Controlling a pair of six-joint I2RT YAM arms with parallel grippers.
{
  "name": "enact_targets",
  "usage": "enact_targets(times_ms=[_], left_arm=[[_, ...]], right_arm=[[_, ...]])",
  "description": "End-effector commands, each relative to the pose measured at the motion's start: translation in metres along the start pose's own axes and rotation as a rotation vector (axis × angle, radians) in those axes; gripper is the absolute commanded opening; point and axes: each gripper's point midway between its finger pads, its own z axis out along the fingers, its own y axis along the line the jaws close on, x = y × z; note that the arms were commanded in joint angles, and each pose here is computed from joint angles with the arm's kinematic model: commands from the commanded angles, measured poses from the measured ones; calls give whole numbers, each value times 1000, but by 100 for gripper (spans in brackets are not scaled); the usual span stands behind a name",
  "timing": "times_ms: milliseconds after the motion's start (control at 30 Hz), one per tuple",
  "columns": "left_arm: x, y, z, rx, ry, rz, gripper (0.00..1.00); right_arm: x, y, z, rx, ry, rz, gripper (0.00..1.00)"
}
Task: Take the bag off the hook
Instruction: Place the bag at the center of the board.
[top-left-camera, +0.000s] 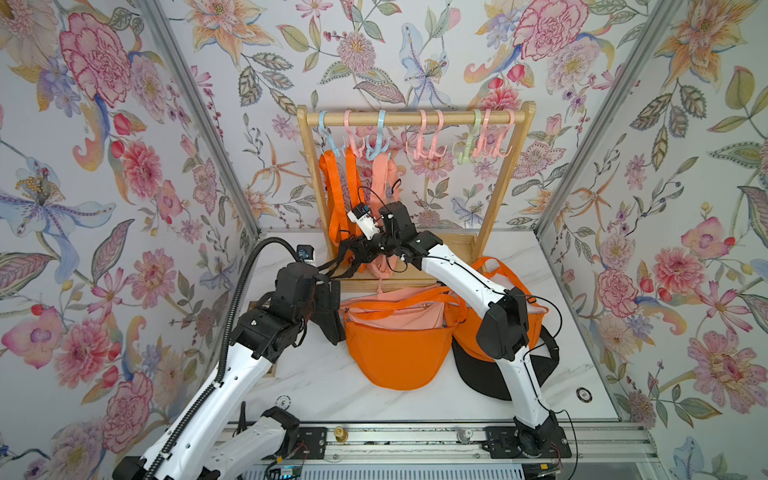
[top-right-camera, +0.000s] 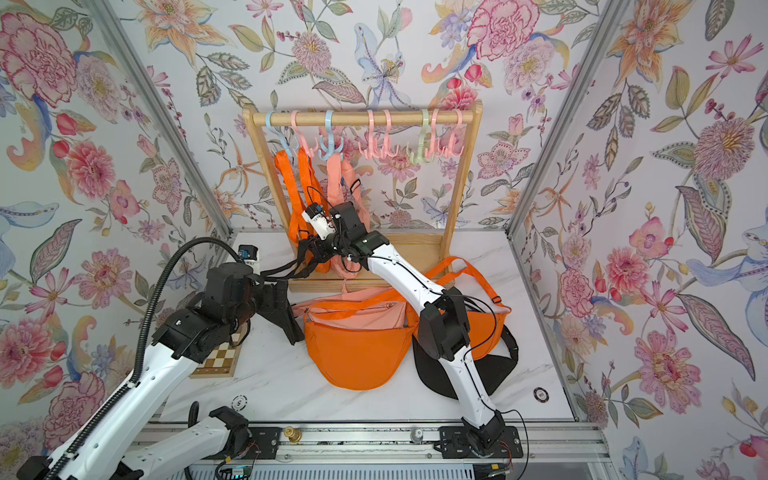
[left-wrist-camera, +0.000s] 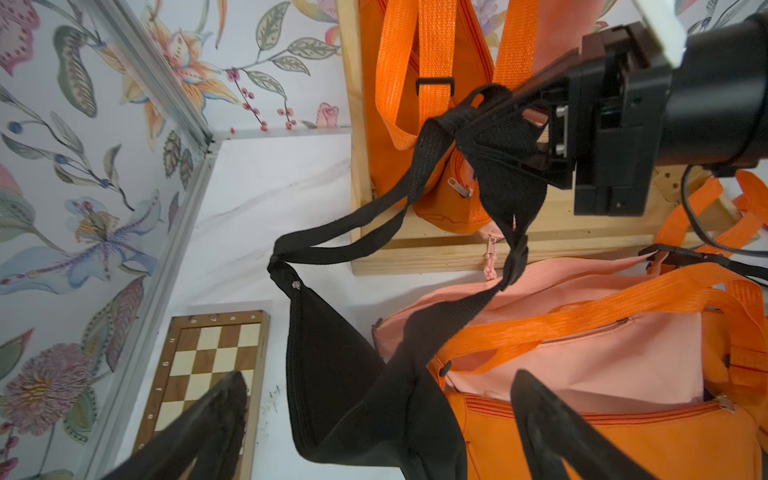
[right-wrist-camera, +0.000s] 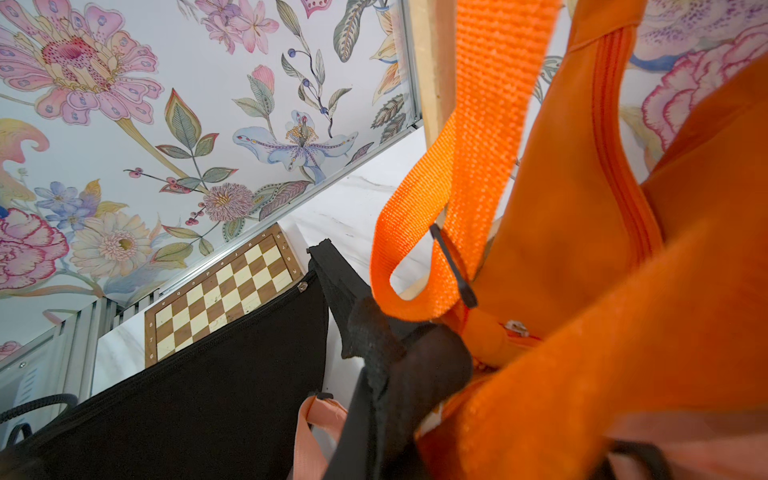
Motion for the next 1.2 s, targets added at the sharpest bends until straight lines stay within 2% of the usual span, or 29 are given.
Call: enact_targets(times_ms=[0,33,100,133,200,233,267,333,467,667,833,933,1167], left_arm=[[28,-14,20,74,112,-20,100],[32,-15,25,83,123,-25,100],[35,-17,35,110,129,-49,90],[35,-16,39,118,128,-61,77],[32,-13,46,115,125,-75,36],[31,-13,48,114,125,-75,22],[29,-13,51,114,127,-71,10],[24,-14,54,111,130,-60,0],[14,2,49,15,157,-14,0],[-22,58,2,-279,164,97,0],[-46,66,-5,-337,152,145,0],[-39,61,14,-327,187,175,0],[20,20,91,-151,289,131,0]], right_arm=[[2,-4,-5,18,11,1,0],[1,-3,-6,17,10,1,0],[1,-2,-7,16,9,-1,0],[1,-1,-7,15,10,-1,0],[1,-1,-8,15,11,1,0],[1,0,-8,14,10,0,0],[2,1,-8,12,13,1,0],[1,4,-7,9,13,-2,0],[5,11,-5,-2,22,-7,0],[14,29,4,-39,38,-7,0],[23,44,16,-85,56,8,0],[34,43,21,-86,79,27,0],[53,31,20,-41,119,30,0]])
